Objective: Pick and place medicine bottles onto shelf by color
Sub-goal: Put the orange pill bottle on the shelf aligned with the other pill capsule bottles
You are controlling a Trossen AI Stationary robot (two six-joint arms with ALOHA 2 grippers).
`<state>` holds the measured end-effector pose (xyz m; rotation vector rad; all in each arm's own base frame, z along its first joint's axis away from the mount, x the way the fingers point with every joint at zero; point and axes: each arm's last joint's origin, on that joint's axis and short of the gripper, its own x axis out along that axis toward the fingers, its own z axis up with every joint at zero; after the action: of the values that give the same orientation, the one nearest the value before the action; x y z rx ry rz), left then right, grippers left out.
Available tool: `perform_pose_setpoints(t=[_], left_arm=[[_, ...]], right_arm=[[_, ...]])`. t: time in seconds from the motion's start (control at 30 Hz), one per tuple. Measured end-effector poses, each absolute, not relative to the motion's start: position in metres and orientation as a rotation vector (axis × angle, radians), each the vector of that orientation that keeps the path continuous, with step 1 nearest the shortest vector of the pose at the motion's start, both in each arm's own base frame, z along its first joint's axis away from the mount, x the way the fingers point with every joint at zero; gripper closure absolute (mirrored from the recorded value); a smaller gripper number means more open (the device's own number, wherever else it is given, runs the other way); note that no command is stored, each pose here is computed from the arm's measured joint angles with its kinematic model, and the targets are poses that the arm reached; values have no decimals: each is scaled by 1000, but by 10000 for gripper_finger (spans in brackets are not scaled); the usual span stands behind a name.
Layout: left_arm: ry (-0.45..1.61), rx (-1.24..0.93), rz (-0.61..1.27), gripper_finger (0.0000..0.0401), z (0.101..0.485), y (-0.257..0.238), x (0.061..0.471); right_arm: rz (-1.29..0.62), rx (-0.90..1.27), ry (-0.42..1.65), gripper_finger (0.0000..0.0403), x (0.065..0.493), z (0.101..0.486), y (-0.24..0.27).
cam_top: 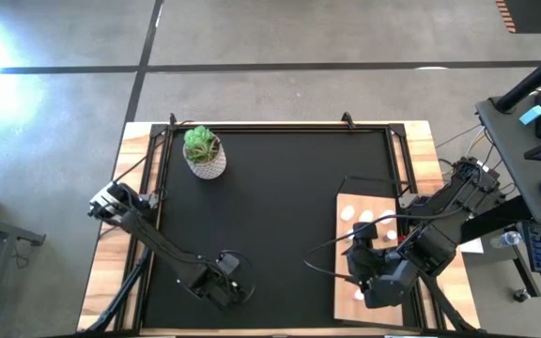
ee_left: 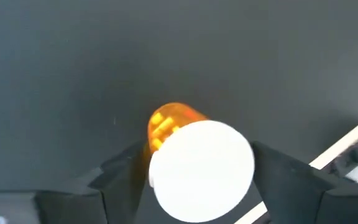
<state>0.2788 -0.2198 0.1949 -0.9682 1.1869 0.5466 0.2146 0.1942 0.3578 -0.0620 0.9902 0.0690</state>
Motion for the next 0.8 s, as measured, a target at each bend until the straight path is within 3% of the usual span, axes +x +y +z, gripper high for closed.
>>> perform_pose_setpoints(t=[0.33, 0.8], left_arm=[[1191, -966, 547, 231, 194, -213, 285], [1047, -816, 503, 214, 219, -134, 342]], right_arm=[[69, -63, 992, 136, 215, 358, 194], [63, -81, 1024, 138, 212, 356, 192]])
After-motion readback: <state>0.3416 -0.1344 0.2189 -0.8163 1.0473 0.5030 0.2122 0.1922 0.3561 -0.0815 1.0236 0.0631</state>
